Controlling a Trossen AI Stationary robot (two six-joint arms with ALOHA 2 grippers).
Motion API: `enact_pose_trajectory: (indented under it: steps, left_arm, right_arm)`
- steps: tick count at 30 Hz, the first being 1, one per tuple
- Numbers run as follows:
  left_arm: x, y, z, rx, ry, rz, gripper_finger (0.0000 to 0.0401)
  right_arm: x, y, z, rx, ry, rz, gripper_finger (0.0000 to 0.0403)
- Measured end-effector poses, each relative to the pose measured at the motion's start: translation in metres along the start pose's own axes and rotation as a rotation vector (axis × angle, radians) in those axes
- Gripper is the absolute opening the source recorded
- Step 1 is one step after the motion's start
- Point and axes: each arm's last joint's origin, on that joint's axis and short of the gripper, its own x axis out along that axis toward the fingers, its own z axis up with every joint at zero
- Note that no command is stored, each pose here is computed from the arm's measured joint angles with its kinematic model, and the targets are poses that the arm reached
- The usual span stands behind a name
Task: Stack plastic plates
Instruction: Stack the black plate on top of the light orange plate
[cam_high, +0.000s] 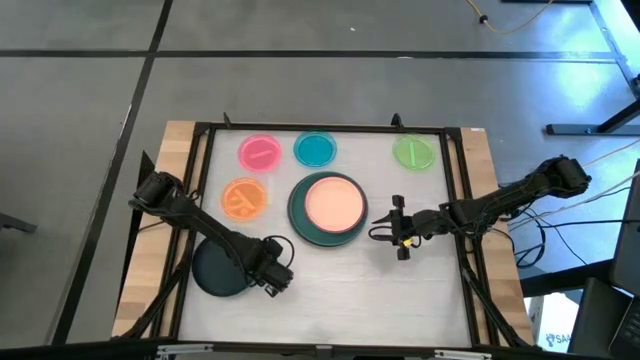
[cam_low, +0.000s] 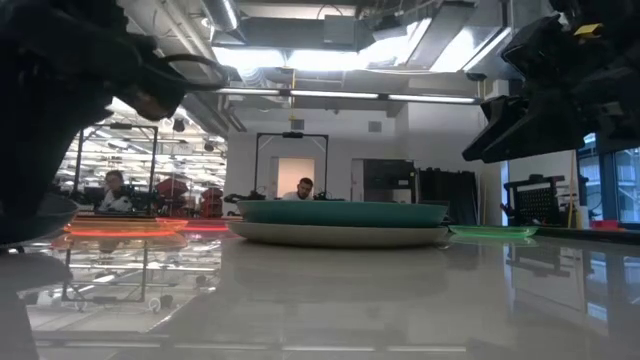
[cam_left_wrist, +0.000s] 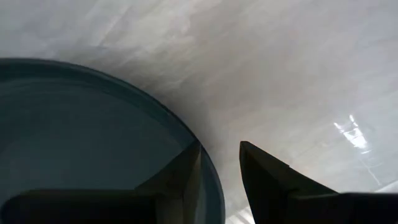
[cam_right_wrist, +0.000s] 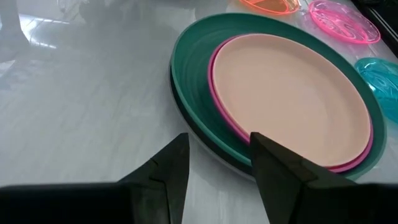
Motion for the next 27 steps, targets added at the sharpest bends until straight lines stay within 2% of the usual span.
enact_pose_trajectory:
  steps: [5, 10, 17, 27]
  left_arm:
    - [0.0, 0.0, 0.0, 0.003, -0.013, -0.001, 0.0105]
    - [-0.001, 0.0, -0.001, 0.003, 0.057, -0.007, 0.0105]
    - [-0.002, 0.006, -0.005, -0.019, 0.139, 0.039, 0.0105]
    - [-0.003, 0.011, -0.005, -0.037, 0.111, 0.097, 0.0105]
  right_arm:
    - [0.0, 0.0, 0.0, 0.0, 0.0, -0.001, 0.0159]
    - [0.0, 0.0, 0.0, 0.0, 0.0, -0.001, 0.0159]
    - [0.0, 0.0, 0.0, 0.0, 0.0, -0.001, 0.0159]
    - [0.0, 0.0, 0.0, 0.004, 0.0, 0.001, 0.0159]
